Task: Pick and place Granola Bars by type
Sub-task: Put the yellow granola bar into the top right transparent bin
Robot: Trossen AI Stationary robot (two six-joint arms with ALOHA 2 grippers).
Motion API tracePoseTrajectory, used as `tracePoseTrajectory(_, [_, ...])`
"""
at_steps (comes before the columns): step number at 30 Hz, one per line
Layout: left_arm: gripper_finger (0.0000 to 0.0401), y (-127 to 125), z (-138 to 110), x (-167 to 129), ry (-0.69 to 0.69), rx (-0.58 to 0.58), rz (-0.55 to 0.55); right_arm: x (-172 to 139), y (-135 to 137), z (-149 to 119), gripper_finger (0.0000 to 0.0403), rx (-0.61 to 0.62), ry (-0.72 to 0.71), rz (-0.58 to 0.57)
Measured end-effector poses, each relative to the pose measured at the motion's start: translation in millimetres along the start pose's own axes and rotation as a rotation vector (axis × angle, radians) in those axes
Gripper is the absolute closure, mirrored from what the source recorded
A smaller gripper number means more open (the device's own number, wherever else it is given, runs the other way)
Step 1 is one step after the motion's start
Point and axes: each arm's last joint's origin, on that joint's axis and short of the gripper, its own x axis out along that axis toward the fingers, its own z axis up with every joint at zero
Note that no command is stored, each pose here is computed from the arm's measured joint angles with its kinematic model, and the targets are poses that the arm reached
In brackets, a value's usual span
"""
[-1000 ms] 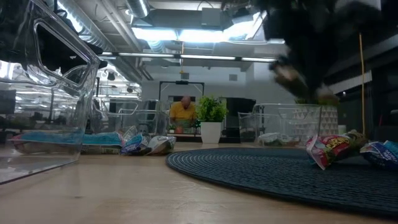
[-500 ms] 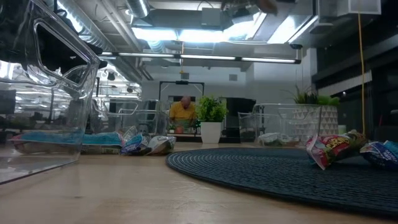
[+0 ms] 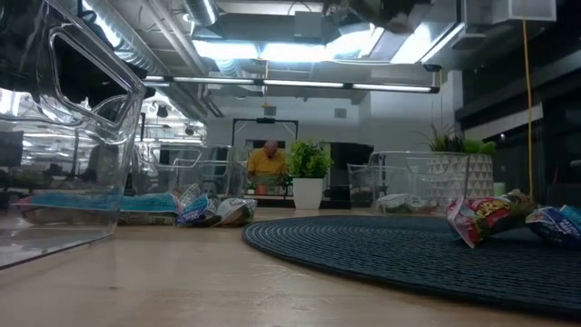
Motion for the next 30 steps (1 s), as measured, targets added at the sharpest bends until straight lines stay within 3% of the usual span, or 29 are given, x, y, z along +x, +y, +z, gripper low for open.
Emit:
tracePoseTrajectory(15, [0.0253, 0.4, 0.0, 0.0, -0.002, 0.024, 0.012, -12.3, -129.5, -38.2, 0.0389, 0.281, 0.015, -0.216])
tracePoseTrajectory(22, [0.0253, 0.8, 0.2, 0.0, -0.008, 0.026, 0.026, 32.0, -161.1, -64.0, 0.0388, 0.325, 0.033, -0.199])
tracePoseTrajectory(30, [0.0253, 2.1, 1.9, -0.1, -0.042, 0.024, 0.082, 93.6, -169.1, -94.4, 0.0393, 0.342, 0.054, -0.182])
